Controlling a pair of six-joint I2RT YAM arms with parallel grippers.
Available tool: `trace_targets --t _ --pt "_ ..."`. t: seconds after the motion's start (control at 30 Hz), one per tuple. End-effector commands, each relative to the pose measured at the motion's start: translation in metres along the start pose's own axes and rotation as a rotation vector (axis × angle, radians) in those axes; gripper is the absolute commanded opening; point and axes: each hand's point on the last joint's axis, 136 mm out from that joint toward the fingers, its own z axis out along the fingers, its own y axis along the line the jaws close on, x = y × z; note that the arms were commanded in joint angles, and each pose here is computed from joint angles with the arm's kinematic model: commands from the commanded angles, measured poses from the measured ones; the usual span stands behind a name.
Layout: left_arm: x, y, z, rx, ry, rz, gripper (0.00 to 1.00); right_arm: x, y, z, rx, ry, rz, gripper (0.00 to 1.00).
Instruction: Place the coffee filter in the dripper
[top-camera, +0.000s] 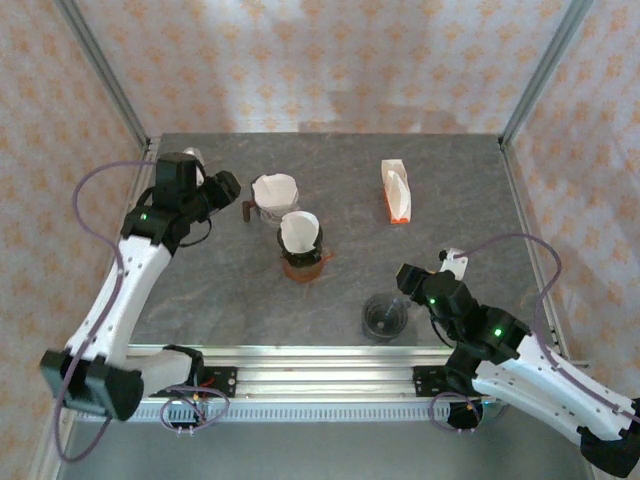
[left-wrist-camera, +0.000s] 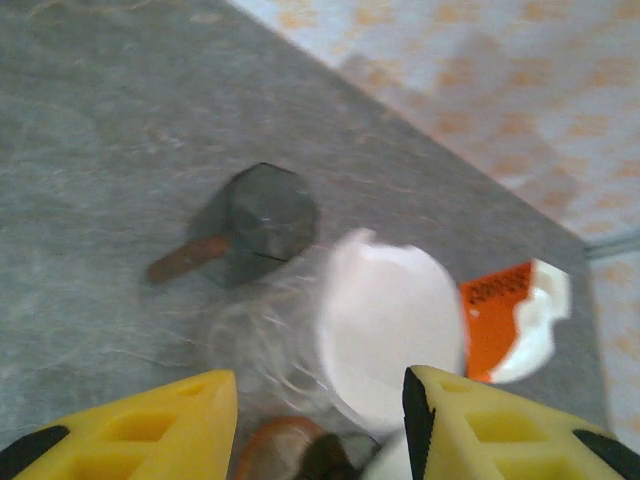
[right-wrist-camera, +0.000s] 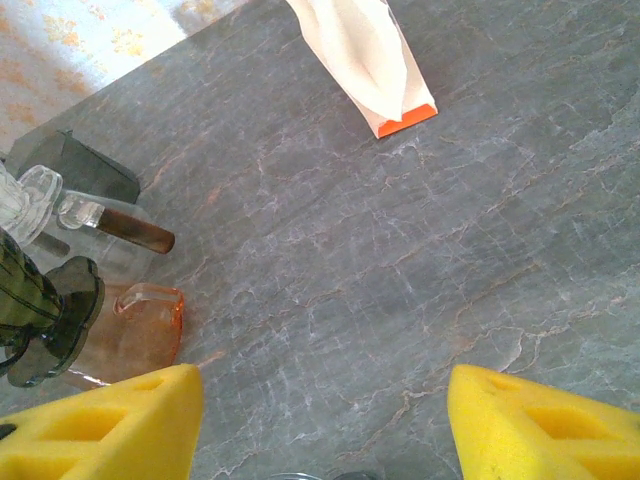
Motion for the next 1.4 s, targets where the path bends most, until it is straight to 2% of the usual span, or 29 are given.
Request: trace_targets --t 0.0,0.13,0.3,0.53,0.67,0.87,1.1,1.37 --pt "0.006 0.01 0.043 -0.004 0.094 0.031 0.47 -0.002 0.001 0.001 -0.002 -0.012 0.004 0.66" --pt "-0.005 0.034 0.091 -0.125 0.137 0.097 0.46 -0.003 0.001 0.0 0.001 -0.01 -0.004 0.66" --pt "-0.019 0.052 0.144 -0.145 0.186 0.113 0.47 -0.004 0.0 -0.002 0.004 -0.007 -0.009 0.66" --pt "-0.027 0.046 0.18 -0.076 0.195 0.139 0.51 -0.004 0.0 -0.001 0.015 -0.003 -0.018 0.67" --pt "-0.019 0.05 0.201 -0.067 0.237 0.149 0.46 -0.002 0.002 0.002 0.027 0.008 -0.033 0.67" --pt "-0.006 0.06 0.217 -0.086 0.276 0.174 0.4 0.001 0.001 0.008 0.045 0.02 -0.046 0.68" --pt "-0.002 0.058 0.222 -0.065 0.263 0.166 0.4 0.006 0.0 0.011 0.059 0.034 -0.054 0.69" --pt "-0.027 0.028 0.203 0.039 0.149 0.14 0.43 0.008 0.0 0.012 0.054 0.042 -0.051 0.69"
